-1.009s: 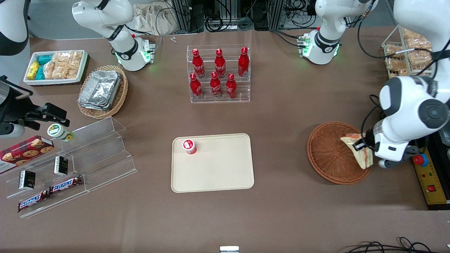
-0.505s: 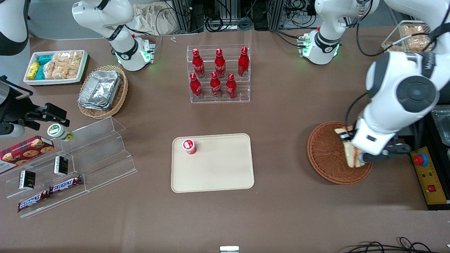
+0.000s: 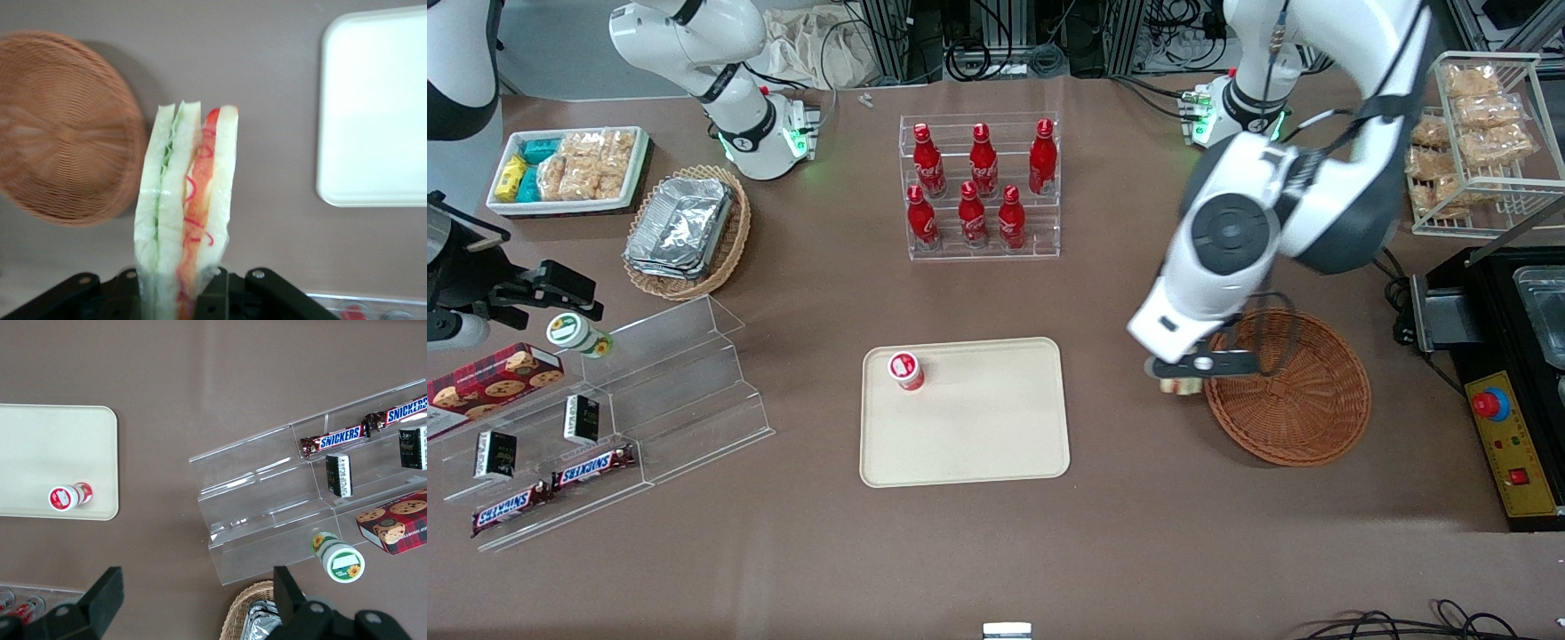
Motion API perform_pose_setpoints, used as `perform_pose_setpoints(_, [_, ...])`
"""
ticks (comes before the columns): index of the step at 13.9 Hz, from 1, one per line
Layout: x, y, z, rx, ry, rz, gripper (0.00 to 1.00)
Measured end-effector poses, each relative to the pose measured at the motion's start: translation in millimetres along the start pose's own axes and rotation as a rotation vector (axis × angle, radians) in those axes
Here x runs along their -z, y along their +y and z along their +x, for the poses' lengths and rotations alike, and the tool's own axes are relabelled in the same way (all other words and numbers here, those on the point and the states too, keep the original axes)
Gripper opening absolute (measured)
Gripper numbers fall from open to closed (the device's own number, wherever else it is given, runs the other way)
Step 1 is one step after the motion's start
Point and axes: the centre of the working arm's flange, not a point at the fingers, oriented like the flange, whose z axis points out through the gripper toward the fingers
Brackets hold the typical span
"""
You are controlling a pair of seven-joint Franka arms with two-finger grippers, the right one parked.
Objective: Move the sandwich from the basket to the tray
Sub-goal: 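Carry the sandwich with the left gripper over the white tray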
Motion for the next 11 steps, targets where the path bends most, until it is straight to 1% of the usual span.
perform_pose_setpoints(1, [-14.0, 32.5, -2.8, -0.003, -0.003, -0.002, 0.18])
perform_pose_setpoints(2, [-28.8, 65.1, -5.5, -0.008, 0.004, -0.010, 0.18])
perform_pose_setpoints(3, [-44.5, 96.7, -8.7, -0.014, 0.017, -0.024, 0.18])
perform_pose_setpoints(5, [-75.1, 143.1, -10.8, -0.025, 0.055, -0.067, 0.18])
perform_pose_setpoints(6, [-88.2, 154.4, -8.3, -0.029, 0.069, -0.085, 0.18])
perform_pose_setpoints(7, [-99.3, 158.1, -3.5, -0.028, 0.075, -0.095, 0.18])
perform_pose_setpoints(9, [-116.1, 159.0, 7.1, -0.018, 0.087, -0.112, 0.18])
perform_pose_setpoints(11, [-133.8, 161.2, 13.2, -0.014, 0.092, -0.122, 0.18])
